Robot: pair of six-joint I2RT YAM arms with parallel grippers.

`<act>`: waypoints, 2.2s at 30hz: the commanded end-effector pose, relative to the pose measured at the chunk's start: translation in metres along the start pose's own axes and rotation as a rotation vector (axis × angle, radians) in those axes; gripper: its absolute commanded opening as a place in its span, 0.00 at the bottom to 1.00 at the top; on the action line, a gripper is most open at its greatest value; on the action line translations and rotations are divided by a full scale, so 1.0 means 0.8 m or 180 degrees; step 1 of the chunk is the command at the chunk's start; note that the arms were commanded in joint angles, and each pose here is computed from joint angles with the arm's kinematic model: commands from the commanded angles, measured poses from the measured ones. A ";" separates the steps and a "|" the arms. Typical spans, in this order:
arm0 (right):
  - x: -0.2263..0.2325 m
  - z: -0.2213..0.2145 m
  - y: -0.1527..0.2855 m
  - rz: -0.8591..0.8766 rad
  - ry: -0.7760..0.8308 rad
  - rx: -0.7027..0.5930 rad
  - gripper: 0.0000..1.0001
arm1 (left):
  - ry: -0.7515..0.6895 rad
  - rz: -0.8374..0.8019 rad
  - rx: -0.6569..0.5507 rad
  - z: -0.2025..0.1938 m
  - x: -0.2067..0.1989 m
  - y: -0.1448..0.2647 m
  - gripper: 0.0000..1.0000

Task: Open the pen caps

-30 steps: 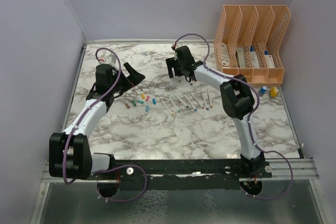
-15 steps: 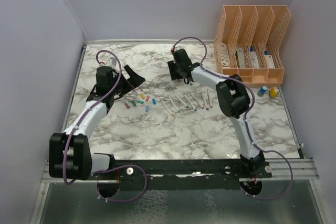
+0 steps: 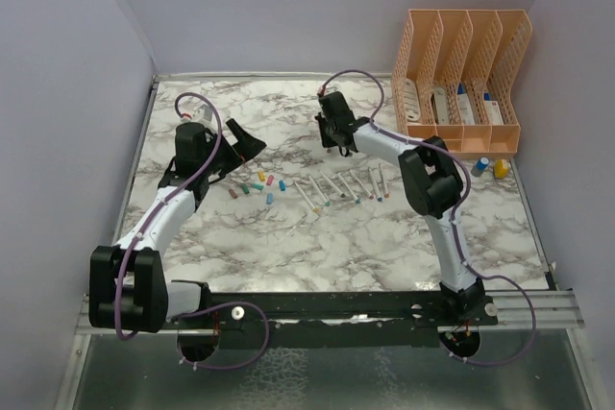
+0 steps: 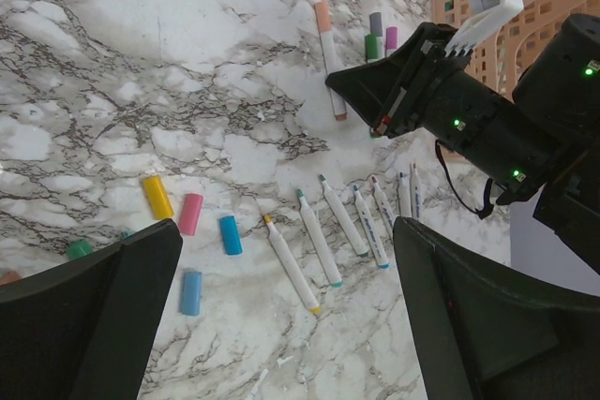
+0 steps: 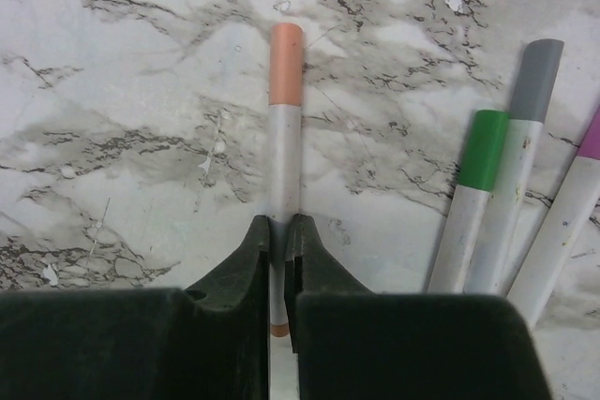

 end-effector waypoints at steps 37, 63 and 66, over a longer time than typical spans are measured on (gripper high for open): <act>0.126 -0.013 0.218 0.1925 0.0618 -0.0259 0.01 | 0.0366 -0.0710 0.0234 0.001 -0.073 -0.098 0.78; 0.128 -0.012 0.229 0.1950 0.0575 -0.0333 0.43 | 0.0376 -0.0823 0.0243 -0.006 -0.075 -0.090 0.00; 0.128 -0.013 0.226 0.1950 0.0559 -0.0306 0.57 | 0.0363 -0.0858 0.0232 -0.004 -0.079 -0.088 0.00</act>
Point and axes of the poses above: each gripper's point midway between its finger pads, its own y axis back along the fingers, its own x axis along the line the jaws close on, z = x × y, the point moved 6 cm from there along y, back along the fingers, and after that the axes turned 14 degrees about -y, right-handed, at the moved point
